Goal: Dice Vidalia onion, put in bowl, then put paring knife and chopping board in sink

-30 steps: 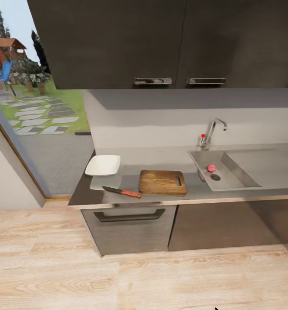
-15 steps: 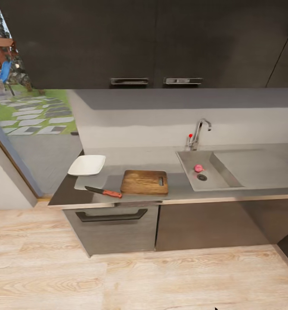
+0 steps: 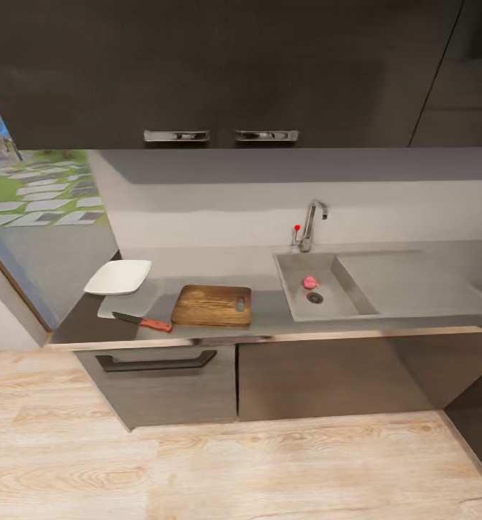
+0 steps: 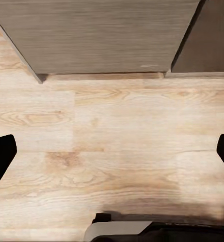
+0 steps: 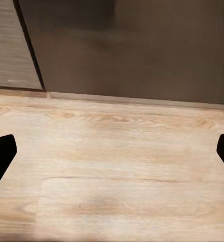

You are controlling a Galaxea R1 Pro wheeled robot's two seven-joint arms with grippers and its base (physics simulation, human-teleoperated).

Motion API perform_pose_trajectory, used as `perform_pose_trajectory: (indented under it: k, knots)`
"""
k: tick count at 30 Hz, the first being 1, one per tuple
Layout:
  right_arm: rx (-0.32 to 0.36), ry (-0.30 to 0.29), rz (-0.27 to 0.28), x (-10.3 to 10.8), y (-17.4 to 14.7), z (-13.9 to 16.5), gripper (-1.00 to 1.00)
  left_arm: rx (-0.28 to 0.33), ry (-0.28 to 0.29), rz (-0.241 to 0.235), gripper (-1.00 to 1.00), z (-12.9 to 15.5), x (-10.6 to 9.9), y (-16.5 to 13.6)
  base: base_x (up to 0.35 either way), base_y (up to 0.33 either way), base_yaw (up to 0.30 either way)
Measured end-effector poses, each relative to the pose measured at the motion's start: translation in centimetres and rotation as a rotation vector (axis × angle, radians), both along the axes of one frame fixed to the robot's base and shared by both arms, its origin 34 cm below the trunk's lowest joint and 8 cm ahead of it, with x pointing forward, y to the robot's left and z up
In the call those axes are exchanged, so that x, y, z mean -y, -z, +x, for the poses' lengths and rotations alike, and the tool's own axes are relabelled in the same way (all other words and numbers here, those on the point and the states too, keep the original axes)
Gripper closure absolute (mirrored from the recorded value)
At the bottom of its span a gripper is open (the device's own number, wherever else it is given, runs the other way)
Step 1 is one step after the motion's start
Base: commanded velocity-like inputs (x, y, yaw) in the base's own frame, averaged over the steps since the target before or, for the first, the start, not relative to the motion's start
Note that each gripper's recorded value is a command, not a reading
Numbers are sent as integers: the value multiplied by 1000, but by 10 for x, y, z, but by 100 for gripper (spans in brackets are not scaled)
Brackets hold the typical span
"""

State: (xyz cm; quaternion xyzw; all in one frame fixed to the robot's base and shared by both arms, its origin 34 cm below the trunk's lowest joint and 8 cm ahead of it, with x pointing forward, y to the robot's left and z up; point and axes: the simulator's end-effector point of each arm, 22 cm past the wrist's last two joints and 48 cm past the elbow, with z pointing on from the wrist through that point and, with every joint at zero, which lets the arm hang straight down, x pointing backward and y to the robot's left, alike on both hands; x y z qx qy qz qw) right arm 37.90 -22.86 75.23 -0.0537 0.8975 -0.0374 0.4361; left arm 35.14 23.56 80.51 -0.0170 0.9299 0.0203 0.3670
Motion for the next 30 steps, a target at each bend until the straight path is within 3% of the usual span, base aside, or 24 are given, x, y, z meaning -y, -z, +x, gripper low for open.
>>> perform_pose_trajectory:
  k: [30]
  knots:
    - [26, 14, 13, 2, -5, 3, -100, 6, 3, 2, -100, 1, -1, -1, 0, -321, 0]
